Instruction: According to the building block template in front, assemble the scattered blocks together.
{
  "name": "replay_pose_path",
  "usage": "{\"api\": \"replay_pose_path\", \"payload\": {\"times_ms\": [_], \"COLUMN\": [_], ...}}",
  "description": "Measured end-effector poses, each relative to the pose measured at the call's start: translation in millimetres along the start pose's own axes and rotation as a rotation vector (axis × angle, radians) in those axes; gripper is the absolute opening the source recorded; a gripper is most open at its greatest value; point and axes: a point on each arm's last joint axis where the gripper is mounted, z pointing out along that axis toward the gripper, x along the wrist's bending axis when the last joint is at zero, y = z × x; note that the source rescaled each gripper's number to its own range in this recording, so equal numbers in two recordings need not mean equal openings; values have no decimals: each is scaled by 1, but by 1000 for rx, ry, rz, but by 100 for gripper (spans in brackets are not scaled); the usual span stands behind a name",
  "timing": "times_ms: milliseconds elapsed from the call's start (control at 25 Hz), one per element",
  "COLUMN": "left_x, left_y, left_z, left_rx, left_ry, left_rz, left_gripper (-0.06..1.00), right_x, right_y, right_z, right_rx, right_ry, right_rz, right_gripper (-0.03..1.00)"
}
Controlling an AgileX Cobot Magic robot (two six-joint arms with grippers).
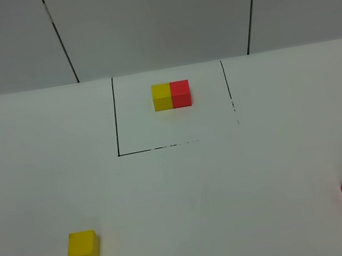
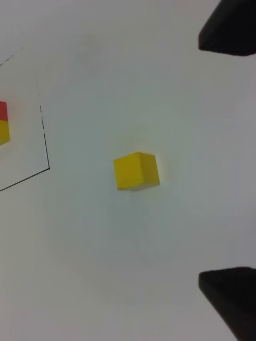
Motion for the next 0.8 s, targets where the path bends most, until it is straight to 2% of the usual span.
{"api": "replay_pose_path", "payload": {"times_ms": [800], "left_x": [0], "left_y": [0], "left_z": [0], "left_rx": [0], "left_ry": [0], "left_rz": [0], "left_gripper": [94], "right_x": [0], "right_y": [0], "right_z": [0], "right_rx": [0], "right_ry": [0], "right_rz": [0], "right_gripper": [81]}}
